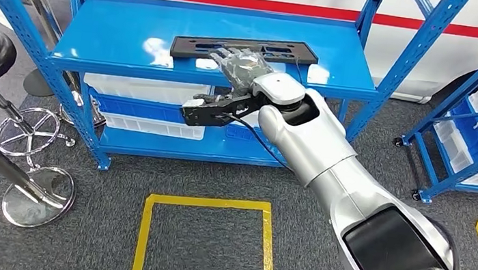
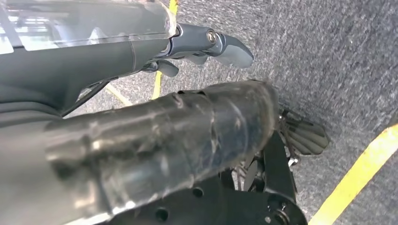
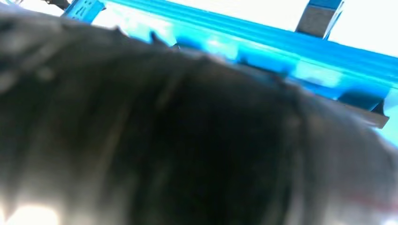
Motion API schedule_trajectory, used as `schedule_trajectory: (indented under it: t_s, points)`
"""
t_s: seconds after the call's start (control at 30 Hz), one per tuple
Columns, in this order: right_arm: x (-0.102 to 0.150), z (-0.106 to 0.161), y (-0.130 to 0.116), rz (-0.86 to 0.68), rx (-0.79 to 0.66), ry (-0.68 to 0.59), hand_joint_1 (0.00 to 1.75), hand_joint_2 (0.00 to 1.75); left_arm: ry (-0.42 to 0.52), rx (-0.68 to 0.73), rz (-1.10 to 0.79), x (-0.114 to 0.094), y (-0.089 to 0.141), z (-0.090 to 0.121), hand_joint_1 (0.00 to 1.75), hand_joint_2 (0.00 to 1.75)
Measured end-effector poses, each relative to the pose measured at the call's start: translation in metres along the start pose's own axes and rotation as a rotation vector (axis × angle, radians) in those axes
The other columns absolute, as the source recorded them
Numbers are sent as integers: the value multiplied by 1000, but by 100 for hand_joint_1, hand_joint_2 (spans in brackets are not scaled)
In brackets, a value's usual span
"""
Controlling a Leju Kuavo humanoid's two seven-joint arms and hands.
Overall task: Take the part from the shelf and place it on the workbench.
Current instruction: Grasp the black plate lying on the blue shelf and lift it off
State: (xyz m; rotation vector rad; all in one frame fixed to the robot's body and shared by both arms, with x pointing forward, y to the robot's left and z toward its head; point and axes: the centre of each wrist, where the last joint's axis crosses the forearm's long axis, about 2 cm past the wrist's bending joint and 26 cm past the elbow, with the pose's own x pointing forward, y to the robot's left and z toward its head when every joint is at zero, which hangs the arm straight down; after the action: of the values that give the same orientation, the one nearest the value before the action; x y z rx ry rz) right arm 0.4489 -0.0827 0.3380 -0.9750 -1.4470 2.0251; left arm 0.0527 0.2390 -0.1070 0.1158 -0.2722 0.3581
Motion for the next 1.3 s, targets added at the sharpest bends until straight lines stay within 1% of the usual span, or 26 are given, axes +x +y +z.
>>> schedule_trajectory:
  t_s: [0.2,0.57,0.8,1.3]
  points:
    - [-3,1,9,-8,18,6,0,0,6,14,-12,0,0,0,0,0]
    - [-7,2,12,-8,24,15,0,0,11,13,-17,-1,-1,1,0,0]
    - [-7,2,16,-13,34,16,0,0,3,22,-12,0,1,0,0,0]
    - [-12,3,19,-18,49,21,0,0,21,20,-2,0,1,0,0,0]
